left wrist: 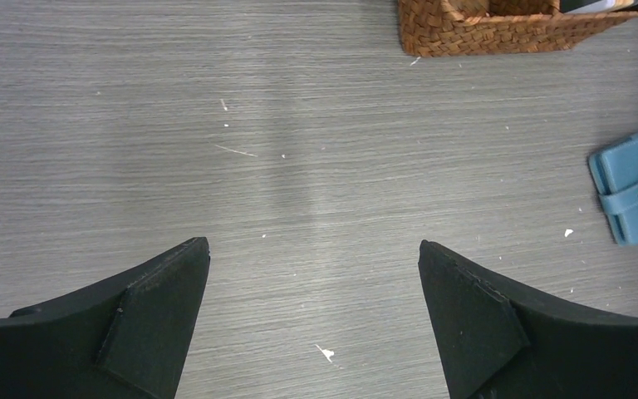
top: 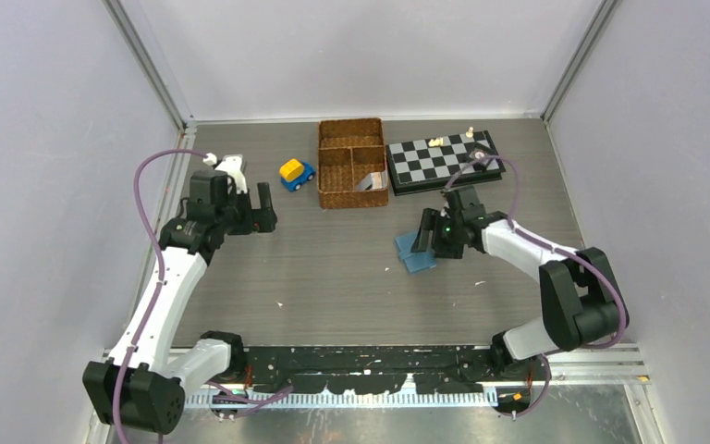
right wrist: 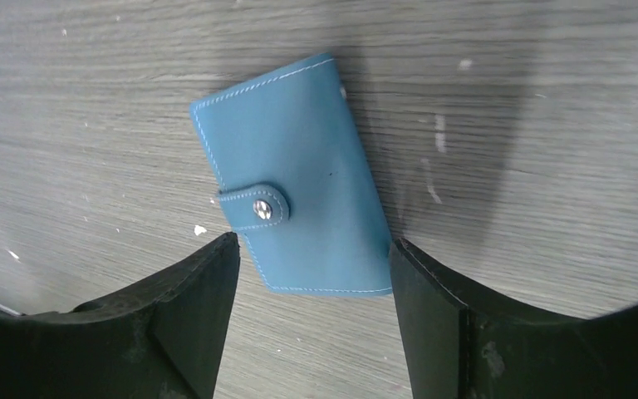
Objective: Put the credit cards into the card holder
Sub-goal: Open the card holder at the center of the board.
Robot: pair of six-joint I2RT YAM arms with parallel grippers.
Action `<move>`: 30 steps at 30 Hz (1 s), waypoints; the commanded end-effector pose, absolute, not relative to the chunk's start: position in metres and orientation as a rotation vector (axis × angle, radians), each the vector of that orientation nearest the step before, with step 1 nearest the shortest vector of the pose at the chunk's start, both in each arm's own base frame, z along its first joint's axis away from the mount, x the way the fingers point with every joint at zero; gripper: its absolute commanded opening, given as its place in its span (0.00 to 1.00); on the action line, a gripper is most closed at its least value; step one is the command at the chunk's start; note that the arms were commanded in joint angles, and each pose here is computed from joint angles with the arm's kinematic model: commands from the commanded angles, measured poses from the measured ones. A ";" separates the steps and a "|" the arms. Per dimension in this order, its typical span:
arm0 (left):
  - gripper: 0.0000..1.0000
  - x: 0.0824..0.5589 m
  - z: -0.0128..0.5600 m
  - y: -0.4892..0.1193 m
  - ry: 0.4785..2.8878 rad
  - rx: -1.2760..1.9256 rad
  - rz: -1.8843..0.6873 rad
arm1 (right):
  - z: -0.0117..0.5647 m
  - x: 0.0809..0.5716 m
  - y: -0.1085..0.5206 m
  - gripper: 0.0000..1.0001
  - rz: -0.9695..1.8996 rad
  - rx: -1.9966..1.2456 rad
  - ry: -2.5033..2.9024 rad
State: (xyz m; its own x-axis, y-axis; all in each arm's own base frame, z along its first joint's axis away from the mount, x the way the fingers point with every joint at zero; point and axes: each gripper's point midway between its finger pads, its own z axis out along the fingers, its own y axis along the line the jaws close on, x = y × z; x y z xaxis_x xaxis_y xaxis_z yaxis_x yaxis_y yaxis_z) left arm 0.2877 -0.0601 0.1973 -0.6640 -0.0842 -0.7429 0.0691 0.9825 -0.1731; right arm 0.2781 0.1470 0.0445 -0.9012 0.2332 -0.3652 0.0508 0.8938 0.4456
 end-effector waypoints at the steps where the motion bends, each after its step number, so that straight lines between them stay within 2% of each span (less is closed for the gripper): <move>1: 1.00 0.289 0.204 -0.071 2.257 0.047 -0.278 | 0.049 0.288 0.162 0.69 0.481 0.056 2.648; 8: 1.00 0.290 0.201 -0.074 2.268 0.060 -0.280 | 0.050 0.266 0.192 0.68 0.459 -0.053 2.679; 13: 1.00 0.289 0.200 -0.076 2.274 0.072 -0.284 | 0.048 0.272 0.167 0.68 0.266 0.076 2.655; 19: 1.00 0.288 0.200 -0.079 2.275 0.087 -0.287 | 0.041 0.277 0.171 0.60 0.263 0.150 2.673; 26: 1.00 0.287 0.200 -0.082 2.274 0.100 -0.287 | 0.036 0.279 0.194 0.53 0.416 0.214 2.686; 30: 1.00 0.287 0.199 -0.084 2.275 0.110 -0.292 | 0.023 0.276 0.192 0.46 0.384 0.264 2.725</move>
